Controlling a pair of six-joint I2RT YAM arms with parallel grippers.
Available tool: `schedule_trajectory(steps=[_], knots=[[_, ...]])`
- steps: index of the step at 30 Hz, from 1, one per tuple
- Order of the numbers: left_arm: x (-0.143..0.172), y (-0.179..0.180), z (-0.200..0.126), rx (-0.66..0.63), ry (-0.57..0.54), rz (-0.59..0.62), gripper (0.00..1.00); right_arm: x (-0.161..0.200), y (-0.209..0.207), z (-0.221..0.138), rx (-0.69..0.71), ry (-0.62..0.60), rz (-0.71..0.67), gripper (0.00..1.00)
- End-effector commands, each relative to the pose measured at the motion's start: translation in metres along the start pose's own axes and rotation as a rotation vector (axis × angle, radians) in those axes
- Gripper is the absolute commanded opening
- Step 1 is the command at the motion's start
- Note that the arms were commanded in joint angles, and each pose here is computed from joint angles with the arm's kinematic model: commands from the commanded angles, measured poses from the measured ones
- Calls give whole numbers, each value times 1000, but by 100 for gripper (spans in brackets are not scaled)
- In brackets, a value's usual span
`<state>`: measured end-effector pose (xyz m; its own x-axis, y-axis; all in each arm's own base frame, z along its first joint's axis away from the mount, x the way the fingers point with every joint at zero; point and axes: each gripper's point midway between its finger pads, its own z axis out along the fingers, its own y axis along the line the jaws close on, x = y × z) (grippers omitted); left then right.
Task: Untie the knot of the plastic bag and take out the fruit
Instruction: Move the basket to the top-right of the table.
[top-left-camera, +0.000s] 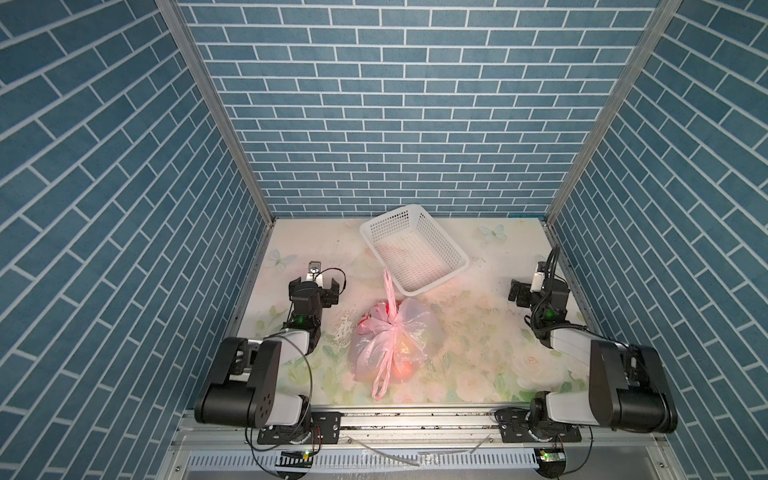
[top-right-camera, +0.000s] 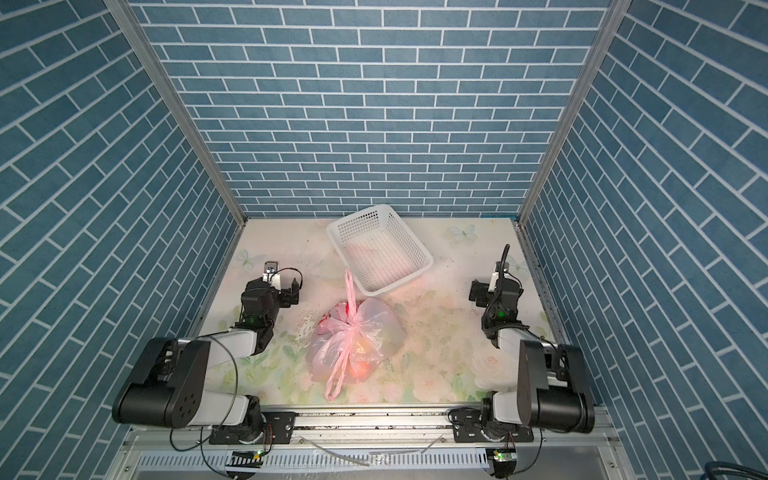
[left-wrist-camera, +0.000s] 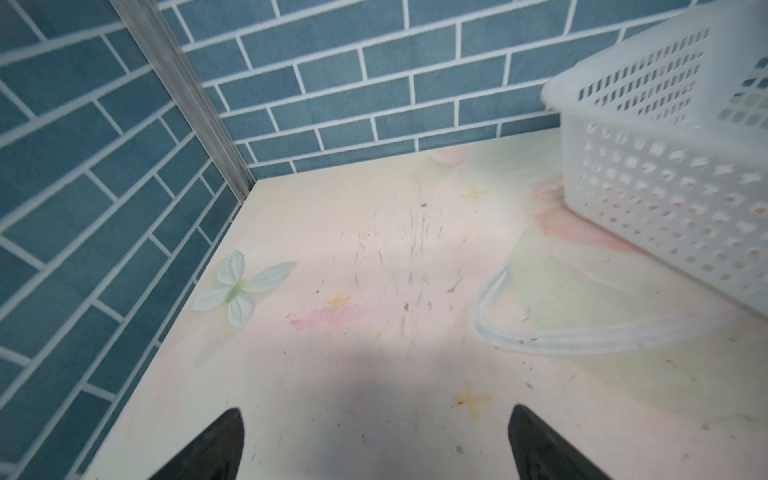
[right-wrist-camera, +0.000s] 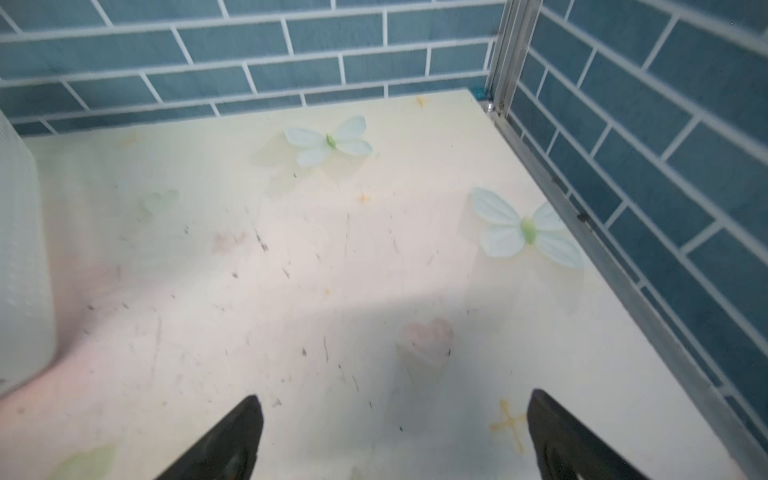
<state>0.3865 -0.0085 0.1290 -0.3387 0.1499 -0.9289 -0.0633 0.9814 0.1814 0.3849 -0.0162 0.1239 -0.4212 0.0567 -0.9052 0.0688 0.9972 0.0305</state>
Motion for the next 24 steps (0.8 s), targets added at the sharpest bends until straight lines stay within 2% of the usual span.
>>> schedule_trajectory(steps=[1, 6, 10, 16, 21, 24], knots=[[-17, -2, -8, 2, 64, -9, 100, -16, 25, -14, -83, 88, 47, 98], [-35, -19, -22, 123, 112, -208, 100, -35, 94, -26, -255, 203, -33, 94], [-32, -36, -31, 208, 169, -322, 100, -54, 158, -30, -431, 268, -73, 90], [-20, -50, -44, 275, 228, -379, 100, -60, 252, -37, -615, 345, -239, 90], [-21, -51, -53, 294, 231, -387, 100, -43, 318, -50, -733, 425, -395, 90], [-21, -51, -55, 298, 234, -384, 100, -27, 344, -58, -764, 473, -484, 90]])
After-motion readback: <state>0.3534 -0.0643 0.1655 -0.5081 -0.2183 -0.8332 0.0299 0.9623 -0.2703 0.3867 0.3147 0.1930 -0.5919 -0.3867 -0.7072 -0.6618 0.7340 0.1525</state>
